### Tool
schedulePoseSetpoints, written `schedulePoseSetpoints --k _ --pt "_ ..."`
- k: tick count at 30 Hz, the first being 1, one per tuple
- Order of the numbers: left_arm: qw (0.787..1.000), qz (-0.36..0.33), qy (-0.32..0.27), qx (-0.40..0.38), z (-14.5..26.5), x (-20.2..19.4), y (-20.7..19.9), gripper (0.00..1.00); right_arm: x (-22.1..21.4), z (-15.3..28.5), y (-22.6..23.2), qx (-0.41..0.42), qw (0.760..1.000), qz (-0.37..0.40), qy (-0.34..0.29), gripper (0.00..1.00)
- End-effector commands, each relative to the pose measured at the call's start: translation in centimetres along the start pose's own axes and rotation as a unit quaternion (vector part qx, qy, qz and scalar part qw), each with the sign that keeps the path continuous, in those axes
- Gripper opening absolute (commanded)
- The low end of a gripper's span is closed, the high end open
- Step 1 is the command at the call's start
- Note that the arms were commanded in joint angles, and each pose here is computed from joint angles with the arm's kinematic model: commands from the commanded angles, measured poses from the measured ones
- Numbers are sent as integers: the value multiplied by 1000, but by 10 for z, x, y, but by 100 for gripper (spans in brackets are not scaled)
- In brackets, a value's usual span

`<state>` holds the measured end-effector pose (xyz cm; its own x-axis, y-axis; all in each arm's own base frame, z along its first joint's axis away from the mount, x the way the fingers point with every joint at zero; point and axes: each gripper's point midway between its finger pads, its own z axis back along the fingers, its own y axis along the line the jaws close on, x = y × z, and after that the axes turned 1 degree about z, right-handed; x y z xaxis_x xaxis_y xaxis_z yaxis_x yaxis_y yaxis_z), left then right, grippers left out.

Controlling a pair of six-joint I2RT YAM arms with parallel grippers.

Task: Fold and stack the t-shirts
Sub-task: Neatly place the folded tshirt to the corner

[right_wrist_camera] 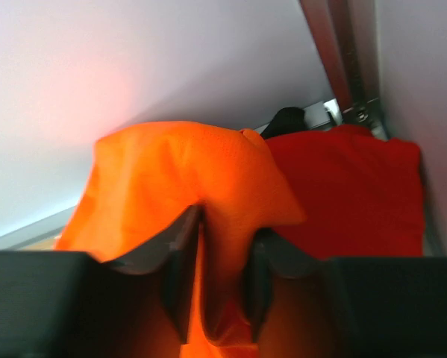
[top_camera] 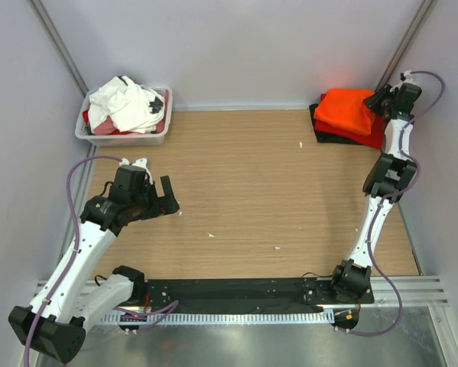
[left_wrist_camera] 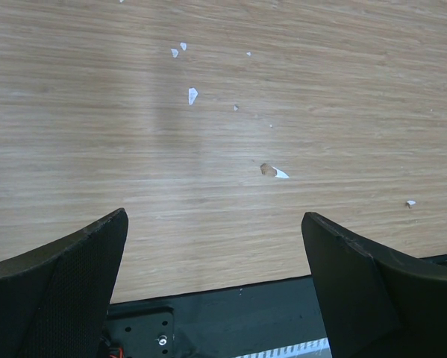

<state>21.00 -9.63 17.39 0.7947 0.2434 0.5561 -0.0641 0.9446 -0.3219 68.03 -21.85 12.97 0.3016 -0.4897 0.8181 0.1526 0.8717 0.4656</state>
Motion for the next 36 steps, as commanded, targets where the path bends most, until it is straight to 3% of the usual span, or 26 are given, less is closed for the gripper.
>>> schedulePoseSetpoints --k 1,6,7,10,16,22,27,31,32,36 --pt "1000 6 -21 8 -2 10 2 100 2 -7 -58 -72 997 1 -40 38" --pt "1000 7 -16 13 -4 9 4 100 -5 -8 -96 -153 986 11 -57 60" --pt "1000 8 -16 13 -4 9 4 100 -9 -7 -104 -169 984 9 -58 70" --pt "1000 10 -17 14 -4 9 5 100 3 8 -120 -215 973 -3 -77 80" --pt "999 11 -30 8 2 13 4 100 59 71 -145 -291 943 -75 -140 88" --pt "999 9 -46 -6 10 15 1 100 124 153 -123 -317 919 -100 -212 95" --pt "999 8 -52 -14 13 16 -1 100 158 188 -85 -300 922 -91 -228 98" --pt "998 9 -64 -15 17 18 -1 100 159 181 -35 -210 951 -101 -205 96" --pt "998 9 -65 -15 18 18 0 100 146 168 -13 -154 967 -108 -173 92" --pt "997 11 -70 -15 19 20 0 100 100 129 40 -25 983 -151 -101 76"
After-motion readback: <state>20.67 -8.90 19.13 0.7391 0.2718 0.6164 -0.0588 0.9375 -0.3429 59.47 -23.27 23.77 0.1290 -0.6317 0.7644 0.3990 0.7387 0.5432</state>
